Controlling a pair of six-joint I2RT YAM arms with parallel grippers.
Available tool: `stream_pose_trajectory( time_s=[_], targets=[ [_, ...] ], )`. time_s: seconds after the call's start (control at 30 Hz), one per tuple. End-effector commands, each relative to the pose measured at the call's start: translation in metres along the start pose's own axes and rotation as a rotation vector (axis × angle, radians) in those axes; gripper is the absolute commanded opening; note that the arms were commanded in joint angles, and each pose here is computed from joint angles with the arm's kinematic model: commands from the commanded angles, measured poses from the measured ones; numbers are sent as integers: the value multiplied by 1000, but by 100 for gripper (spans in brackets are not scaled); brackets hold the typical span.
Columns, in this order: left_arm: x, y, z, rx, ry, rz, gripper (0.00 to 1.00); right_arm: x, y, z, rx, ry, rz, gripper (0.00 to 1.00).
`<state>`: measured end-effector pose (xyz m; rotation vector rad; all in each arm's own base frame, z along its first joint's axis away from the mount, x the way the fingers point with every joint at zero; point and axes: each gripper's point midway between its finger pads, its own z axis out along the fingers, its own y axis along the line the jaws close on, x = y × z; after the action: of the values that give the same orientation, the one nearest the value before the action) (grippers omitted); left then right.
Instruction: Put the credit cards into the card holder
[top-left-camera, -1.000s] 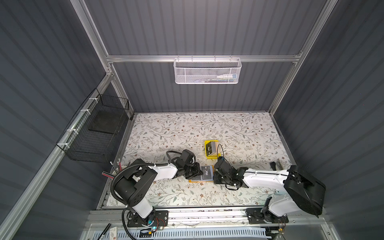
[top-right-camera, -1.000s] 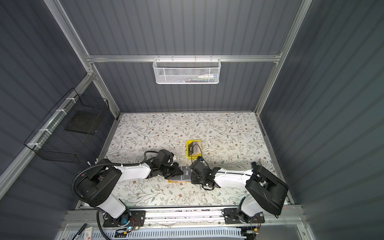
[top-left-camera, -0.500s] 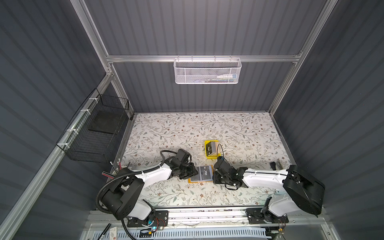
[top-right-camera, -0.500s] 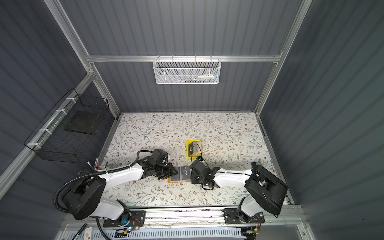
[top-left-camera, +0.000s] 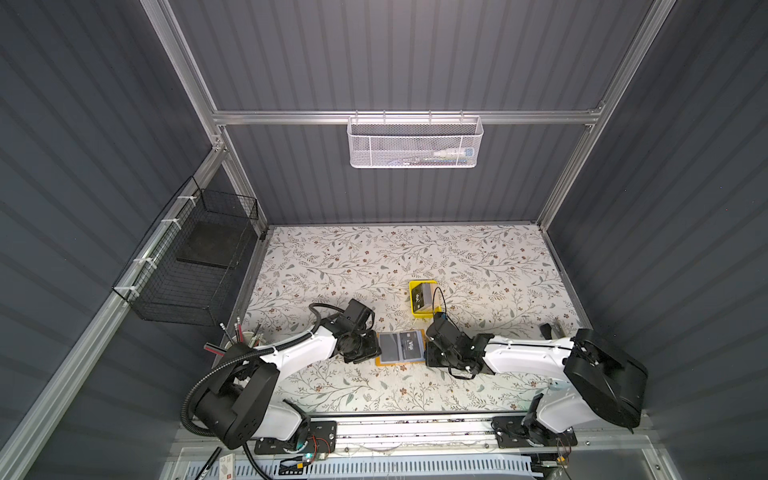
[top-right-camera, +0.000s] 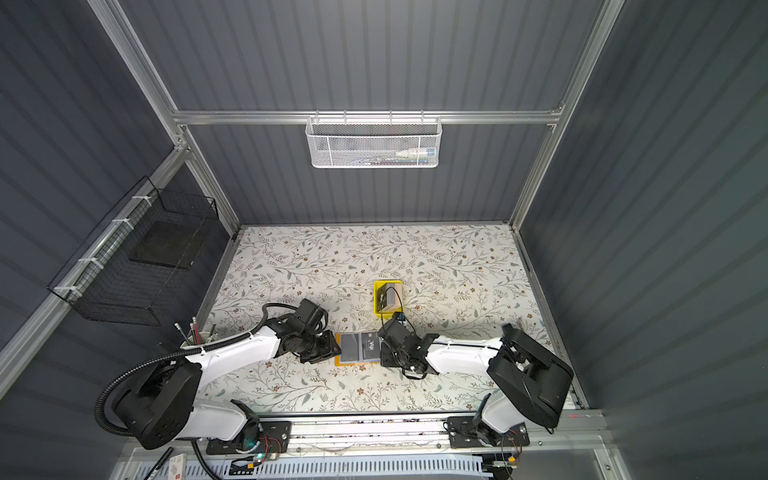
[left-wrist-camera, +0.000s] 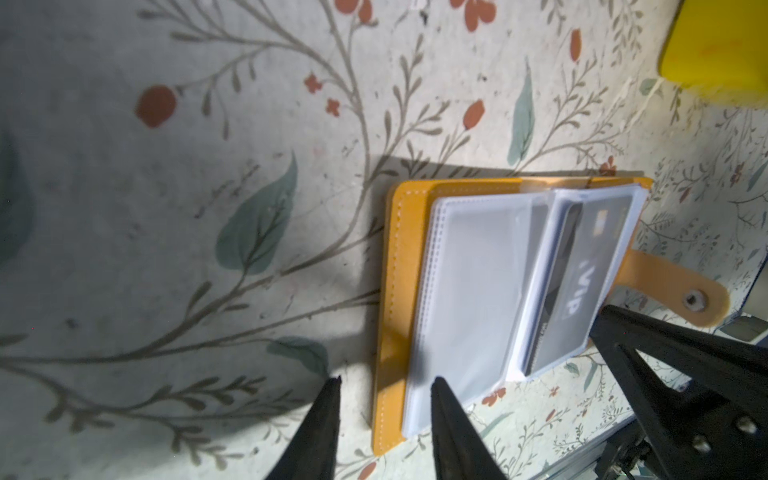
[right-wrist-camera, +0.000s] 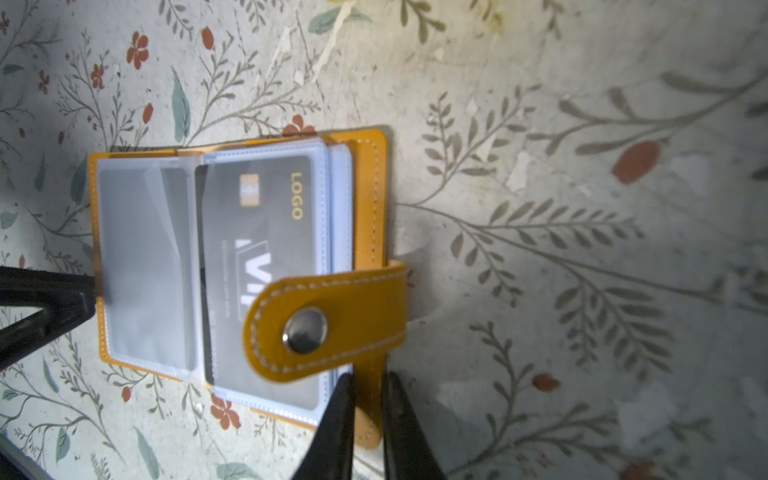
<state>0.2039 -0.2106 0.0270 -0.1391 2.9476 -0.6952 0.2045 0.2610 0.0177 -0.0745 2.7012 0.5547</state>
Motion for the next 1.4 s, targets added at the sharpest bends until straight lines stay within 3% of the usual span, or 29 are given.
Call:
stream_pose_trajectory(
  time_s=[0.0, 0.37, 0.53, 0.7, 1.1, 1.37],
  targets=[
    [9, 0, 10, 43, 45, 10, 38, 16, -15, 5, 62, 60, -5, 16],
    [4, -36, -6, 182, 48, 29, 34, 18, -18, 7, 76, 65, -1, 16],
    [-4, -69, -23, 318, 22, 49, 36, 16, -17, 5, 76, 58, 2, 16],
    [-7, -89, -33, 348, 9, 94, 39, 16, -20, 4, 90, 56, -1, 16],
    [7, -129, -9, 393, 45, 164, 43, 12, -16, -3, 61, 40, 21, 18],
    [13, -111, 16, 318, 52, 160, 32, 0, -14, -20, 13, 9, 71, 21]
  ],
)
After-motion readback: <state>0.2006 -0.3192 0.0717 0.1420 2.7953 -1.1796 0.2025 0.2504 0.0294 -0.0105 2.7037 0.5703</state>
